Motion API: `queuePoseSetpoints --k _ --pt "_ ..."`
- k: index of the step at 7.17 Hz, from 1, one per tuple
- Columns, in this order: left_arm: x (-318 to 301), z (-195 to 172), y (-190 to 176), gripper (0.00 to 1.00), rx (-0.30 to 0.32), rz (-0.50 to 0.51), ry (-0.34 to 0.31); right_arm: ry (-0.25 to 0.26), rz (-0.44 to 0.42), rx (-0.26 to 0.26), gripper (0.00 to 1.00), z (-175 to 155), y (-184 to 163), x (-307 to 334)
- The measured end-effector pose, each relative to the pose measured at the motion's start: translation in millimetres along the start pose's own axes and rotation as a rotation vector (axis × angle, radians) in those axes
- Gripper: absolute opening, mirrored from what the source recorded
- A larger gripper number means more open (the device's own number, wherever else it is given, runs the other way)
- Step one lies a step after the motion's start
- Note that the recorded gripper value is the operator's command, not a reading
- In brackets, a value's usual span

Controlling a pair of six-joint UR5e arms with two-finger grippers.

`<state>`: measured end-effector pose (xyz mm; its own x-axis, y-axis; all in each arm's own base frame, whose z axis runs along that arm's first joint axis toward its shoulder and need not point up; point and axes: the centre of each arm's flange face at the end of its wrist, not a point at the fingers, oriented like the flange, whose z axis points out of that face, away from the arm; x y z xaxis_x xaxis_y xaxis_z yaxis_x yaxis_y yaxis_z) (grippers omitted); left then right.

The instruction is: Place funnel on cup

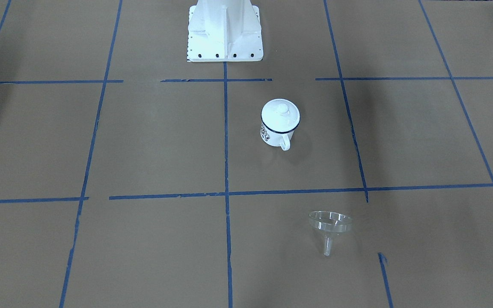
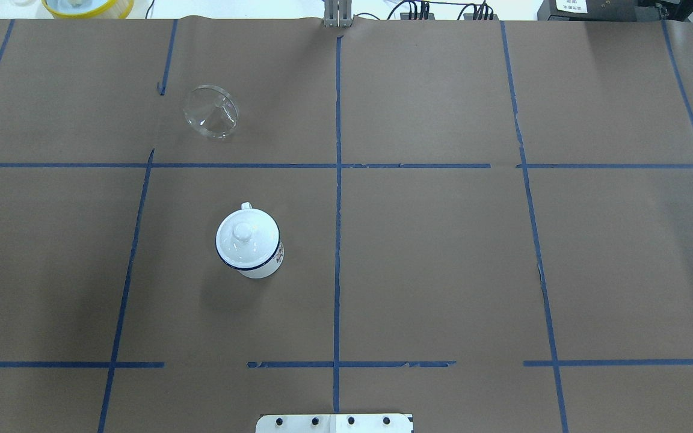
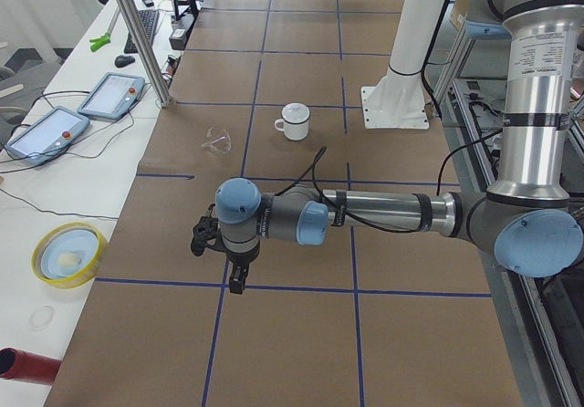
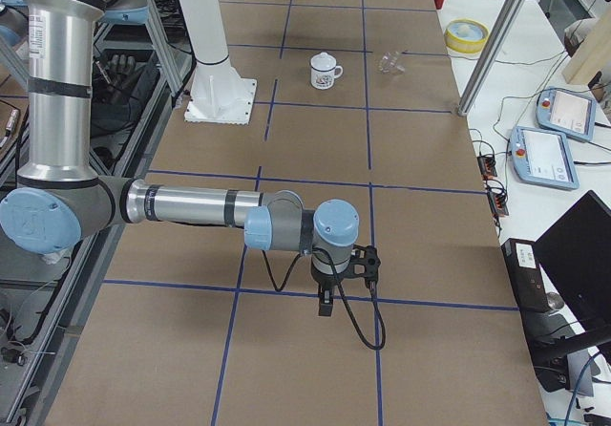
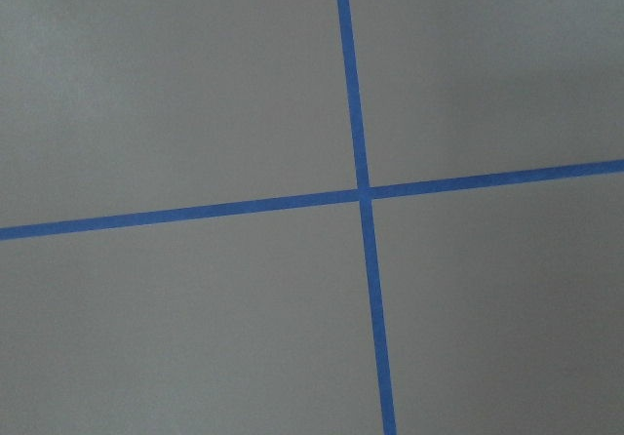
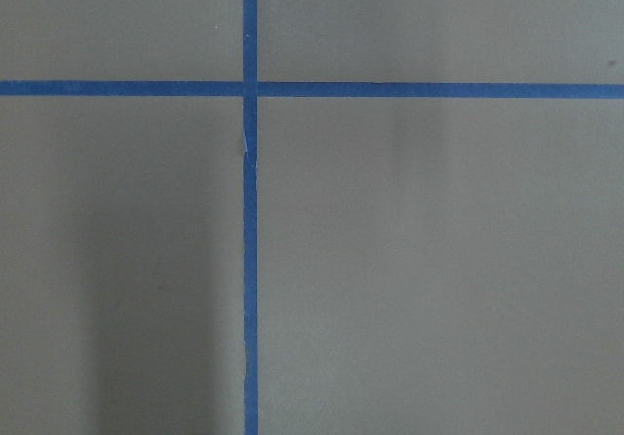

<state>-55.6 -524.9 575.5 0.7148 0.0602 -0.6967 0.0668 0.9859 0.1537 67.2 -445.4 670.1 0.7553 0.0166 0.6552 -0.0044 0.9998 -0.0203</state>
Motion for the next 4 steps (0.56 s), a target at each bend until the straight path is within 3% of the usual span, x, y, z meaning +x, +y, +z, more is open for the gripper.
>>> queuePoseSetpoints --k 2,4 --pt "129.6 -35.4 -58.0 1.00 0.024 -0.052 0.041 0.000 0.000 0.000 1.00 0.1 0.0 0.1" --pt "281.2 -42.1 -68.1 1.00 0.007 -0.025 0.113 0.000 0.000 0.000 1.00 -0.1 0.0 -0.1"
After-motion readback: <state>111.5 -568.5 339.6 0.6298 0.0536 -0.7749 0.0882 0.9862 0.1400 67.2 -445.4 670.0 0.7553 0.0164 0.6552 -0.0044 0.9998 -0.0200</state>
